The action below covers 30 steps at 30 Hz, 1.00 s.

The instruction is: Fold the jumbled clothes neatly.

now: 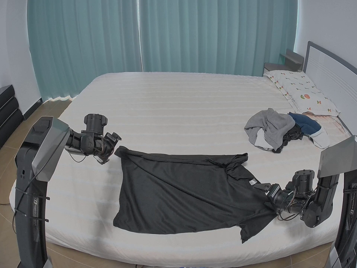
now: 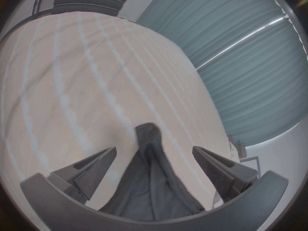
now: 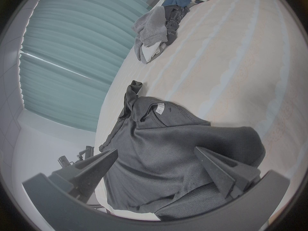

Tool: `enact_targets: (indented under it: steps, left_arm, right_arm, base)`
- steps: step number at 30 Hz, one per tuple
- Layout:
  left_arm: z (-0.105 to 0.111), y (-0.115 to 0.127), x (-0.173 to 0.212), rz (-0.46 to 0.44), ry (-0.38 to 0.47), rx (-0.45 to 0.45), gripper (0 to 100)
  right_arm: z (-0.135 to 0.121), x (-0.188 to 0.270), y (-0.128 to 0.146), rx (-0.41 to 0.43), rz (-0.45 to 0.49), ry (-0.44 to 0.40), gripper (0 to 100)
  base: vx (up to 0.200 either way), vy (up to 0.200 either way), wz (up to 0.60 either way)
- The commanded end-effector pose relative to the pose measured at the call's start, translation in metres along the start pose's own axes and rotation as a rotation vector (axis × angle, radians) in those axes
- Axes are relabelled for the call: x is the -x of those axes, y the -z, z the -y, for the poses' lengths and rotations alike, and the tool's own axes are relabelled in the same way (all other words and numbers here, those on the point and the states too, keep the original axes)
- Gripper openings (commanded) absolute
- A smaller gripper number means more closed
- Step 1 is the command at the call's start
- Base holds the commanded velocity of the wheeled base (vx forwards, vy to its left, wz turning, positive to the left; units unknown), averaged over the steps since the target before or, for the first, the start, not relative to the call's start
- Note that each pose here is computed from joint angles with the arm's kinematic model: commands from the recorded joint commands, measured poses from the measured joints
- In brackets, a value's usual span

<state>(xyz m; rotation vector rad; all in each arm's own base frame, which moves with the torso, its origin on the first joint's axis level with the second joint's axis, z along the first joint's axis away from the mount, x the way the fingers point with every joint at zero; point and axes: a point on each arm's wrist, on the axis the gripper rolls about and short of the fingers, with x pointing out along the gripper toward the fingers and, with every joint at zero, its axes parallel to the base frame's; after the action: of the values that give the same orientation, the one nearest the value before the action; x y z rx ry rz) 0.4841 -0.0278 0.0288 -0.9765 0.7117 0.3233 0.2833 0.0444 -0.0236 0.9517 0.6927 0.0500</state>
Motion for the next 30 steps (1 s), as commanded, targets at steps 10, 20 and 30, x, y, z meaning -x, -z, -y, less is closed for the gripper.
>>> enact_targets:
  steps: [10, 20, 30]
  left_arm:
    - [-0.061, 0.073, 0.125, -0.171, 0.000, -0.049, 100]
    - [-0.105, 0.119, 0.155, -0.231, -0.003, -0.121, 100]
    - [-0.109, 0.147, 0.147, -0.262, -0.037, -0.191, 100]
  right_arm:
    - [-0.028, 0.033, -0.007, 0.063, 0.063, -0.092, 100]
    - [-0.033, 0.032, 0.008, 0.140, 0.006, -0.090, 100]
    - [-0.013, 0.052, 0.020, 0.087, -0.009, -0.034, 100]
  base:
    - [0.000, 0.000, 0.00]
    - [-0.100, 0.000, 0.00]
    - [-0.080, 0.000, 0.00]
